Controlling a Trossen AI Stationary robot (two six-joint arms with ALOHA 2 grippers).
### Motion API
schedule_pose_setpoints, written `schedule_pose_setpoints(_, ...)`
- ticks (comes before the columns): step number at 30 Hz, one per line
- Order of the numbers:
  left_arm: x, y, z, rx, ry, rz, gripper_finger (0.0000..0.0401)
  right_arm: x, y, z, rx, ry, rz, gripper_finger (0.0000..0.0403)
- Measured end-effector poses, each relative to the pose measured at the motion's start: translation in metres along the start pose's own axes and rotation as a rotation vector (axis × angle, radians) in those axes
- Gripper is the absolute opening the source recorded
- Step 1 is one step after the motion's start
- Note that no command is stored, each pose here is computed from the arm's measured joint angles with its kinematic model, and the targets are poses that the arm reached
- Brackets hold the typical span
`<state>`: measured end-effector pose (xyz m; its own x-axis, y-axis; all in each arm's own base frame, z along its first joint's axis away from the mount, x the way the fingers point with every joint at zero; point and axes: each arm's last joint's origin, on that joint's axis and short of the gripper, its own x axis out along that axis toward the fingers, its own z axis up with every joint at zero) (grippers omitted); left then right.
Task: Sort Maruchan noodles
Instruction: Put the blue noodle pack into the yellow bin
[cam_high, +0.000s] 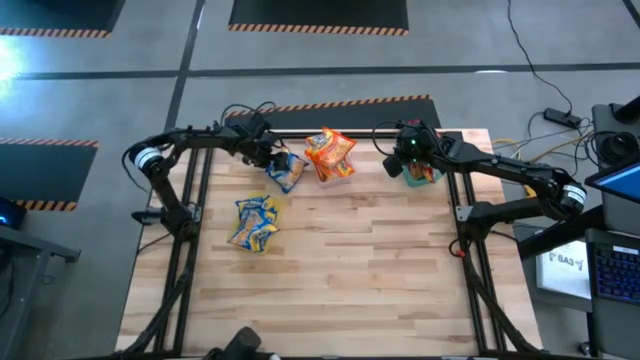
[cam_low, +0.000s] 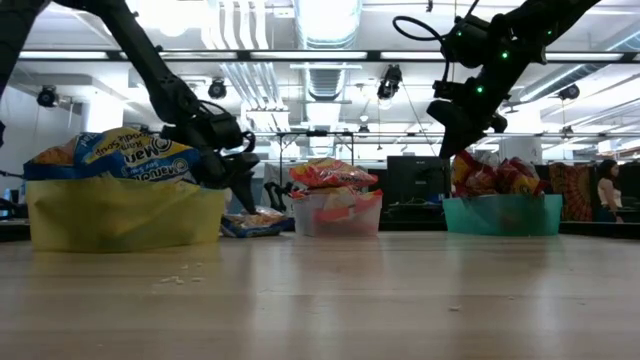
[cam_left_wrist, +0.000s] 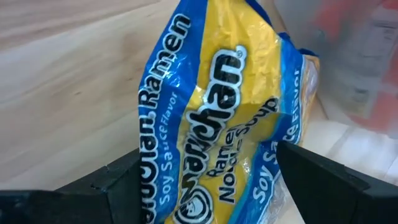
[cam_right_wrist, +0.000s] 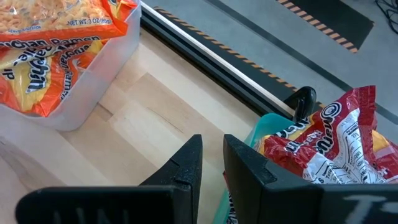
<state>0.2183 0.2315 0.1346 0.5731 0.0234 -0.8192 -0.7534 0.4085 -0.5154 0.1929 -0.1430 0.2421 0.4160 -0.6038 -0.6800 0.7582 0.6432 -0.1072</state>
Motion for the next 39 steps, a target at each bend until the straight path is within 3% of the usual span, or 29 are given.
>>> schedule_pose_setpoints(6, 0.002, -0.001, 0.001, 0.04, -0.01, -0.002, 0.0278, 0.0, 0.0, 0.0, 0.0, 0.0, 0.0, 0.0057)
schedule_pose_setpoints(16, 0.003, -0.002, -0.001, 0.065, 0.008, -0.01, 0.0092, 0.0, 0.0, 0.0, 0.0, 0.0, 0.0, 0.0057)
schedule_pose_setpoints(21, 0.002, -0.003, -0.002, 0.064, 0.014, -0.028, 0.0029, 0.0, 0.0, 0.0, 0.0, 0.0, 0.0, 0.0057)
schedule_pose_setpoints(25, -0.007, -0.006, 0.0, 0.076, -0.016, -0.034, 0.0012, 0.0, 0.0, 0.0, 0.0, 0.0, 0.0, 0.0057)
schedule_pose_setpoints(39, -0.07, -0.03, -0.008, 0.139, -0.14, -0.005, 0.0012, 0.0, 0.0, 0.0, 0.0, 0.0, 0.0, 0.0057)
